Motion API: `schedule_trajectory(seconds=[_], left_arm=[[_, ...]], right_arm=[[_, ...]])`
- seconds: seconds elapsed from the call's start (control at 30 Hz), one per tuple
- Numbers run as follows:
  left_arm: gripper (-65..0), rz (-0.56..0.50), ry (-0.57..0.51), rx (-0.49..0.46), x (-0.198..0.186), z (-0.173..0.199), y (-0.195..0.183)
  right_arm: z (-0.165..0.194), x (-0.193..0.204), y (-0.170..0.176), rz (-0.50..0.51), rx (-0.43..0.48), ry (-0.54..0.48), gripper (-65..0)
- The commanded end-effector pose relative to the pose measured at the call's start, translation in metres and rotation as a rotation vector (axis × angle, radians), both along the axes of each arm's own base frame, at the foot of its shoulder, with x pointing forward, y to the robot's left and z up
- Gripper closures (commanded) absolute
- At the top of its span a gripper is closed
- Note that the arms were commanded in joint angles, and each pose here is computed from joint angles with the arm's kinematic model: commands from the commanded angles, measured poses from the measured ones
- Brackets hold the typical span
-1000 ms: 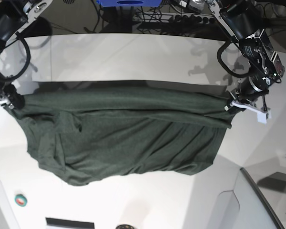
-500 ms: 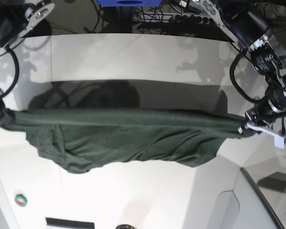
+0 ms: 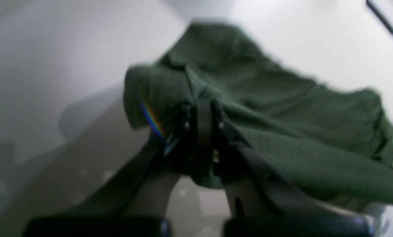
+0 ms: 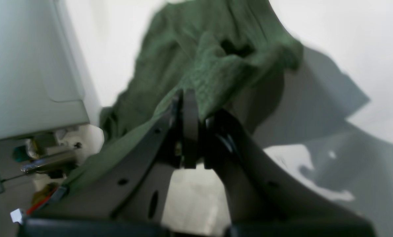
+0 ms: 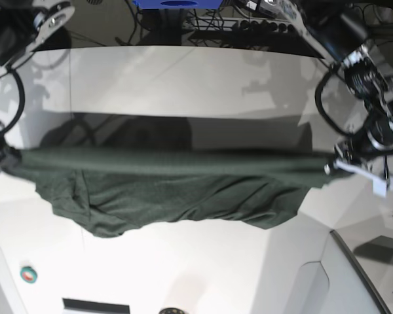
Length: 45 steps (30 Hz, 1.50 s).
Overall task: Layout the t-shirt on the table in an organized manner, then fold the t-shirt properly
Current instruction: 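Lift the shirt edge with both grippers and pull it toward the arms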
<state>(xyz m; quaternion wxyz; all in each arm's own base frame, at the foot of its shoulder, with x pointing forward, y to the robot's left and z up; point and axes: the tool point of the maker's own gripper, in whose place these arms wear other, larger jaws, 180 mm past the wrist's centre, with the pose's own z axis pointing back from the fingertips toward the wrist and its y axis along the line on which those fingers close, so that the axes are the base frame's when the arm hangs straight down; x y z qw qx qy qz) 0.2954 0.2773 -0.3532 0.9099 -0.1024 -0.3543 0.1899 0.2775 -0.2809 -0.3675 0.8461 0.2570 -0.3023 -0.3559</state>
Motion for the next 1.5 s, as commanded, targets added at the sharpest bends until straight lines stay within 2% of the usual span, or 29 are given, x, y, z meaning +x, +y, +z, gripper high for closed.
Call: schedule_trajectory(seconds=[0.0, 0.2, 0.3, 0.43, 0.83, 1.13, 1.3, 1.47], left_arm=[[0.0, 0.002, -0.039, 0.033, 0.002, 0.012, 0.007], [0.0, 0.006, 0.086, 0.056, -0.047, -0.02, 0.013], [0.0, 0.002, 0.148, 0.056, -0.07, -0.035, 0.013], [0.0, 0.021, 0.133, 0.08, -0.085, -0.043, 0.017], [0.0, 0.048, 0.196, 0.045, -0.11, -0.071, 0.018], [0.0, 0.052, 0.207, 0.042, -0.114, -0.074, 0.018], [0.0, 0.051, 0.265, 0.096, -0.126, -0.081, 0.024], [0.0, 0.049, 0.278, 0.099, -0.13, -0.084, 0.021]], right_arm=[[0.006, 0.0, -0.007, -0.015, -0.014, -0.02, -0.5], [-0.02, -0.035, -0.015, -0.046, -0.046, 0.054, -0.5], [-0.038, -0.057, -0.013, -0.048, -0.033, 0.116, -0.5], [-0.058, -0.078, -0.009, -0.052, 0.001, 0.183, -0.5], [-0.073, -0.101, -0.008, -0.062, 0.021, 0.242, -0.5], [-0.081, -0.117, -0.016, -0.097, -0.021, 0.256, -0.5], [-0.081, -0.118, -0.016, -0.096, -0.02, 0.26, -0.5], [-0.087, -0.122, -0.013, -0.099, 0.0, 0.276, -0.5]])
